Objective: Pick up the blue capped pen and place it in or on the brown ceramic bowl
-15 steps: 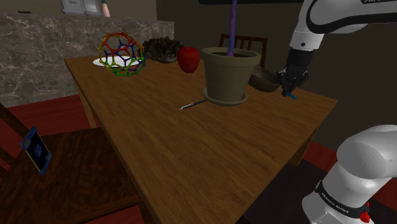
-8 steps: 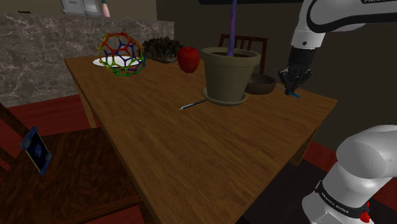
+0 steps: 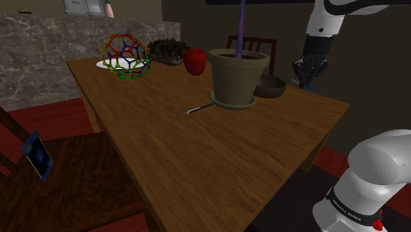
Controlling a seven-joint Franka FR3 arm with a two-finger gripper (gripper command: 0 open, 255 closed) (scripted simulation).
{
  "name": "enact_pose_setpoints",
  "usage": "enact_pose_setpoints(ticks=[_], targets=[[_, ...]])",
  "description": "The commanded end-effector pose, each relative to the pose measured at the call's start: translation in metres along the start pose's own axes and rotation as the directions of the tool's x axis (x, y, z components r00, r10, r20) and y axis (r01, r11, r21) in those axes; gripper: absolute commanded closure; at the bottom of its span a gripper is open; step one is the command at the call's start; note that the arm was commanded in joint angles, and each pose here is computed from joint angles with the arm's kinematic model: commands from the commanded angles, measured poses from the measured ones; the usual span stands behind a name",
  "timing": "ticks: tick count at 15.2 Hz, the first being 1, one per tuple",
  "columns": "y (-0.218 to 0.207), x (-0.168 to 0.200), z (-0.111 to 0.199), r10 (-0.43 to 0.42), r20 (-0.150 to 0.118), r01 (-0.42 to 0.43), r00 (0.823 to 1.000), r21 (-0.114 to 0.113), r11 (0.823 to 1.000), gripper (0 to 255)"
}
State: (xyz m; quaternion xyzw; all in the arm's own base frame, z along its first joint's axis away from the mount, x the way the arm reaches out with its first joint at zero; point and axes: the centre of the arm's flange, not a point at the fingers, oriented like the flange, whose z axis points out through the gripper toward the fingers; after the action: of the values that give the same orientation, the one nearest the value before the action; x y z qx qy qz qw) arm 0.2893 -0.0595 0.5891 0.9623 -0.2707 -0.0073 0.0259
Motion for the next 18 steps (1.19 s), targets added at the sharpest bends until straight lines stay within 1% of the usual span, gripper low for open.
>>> enact_pose_setpoints(ticks=[1,12,13,18], targets=[[0.0,0.0,-0.011,0.0,0.0,0.0,1.0,0.0,1.0,255],[0.003,0.0,-0.069,0.0,0.0,0.0,1.0,0.0,1.0,255],[0.003,0.0,-0.069,0.0,0.0,0.0,1.0,0.0,1.0,255],[-0.045,0.045,-0.076,0.0,0.0,0.0,1.0,0.0,1.0,255]])
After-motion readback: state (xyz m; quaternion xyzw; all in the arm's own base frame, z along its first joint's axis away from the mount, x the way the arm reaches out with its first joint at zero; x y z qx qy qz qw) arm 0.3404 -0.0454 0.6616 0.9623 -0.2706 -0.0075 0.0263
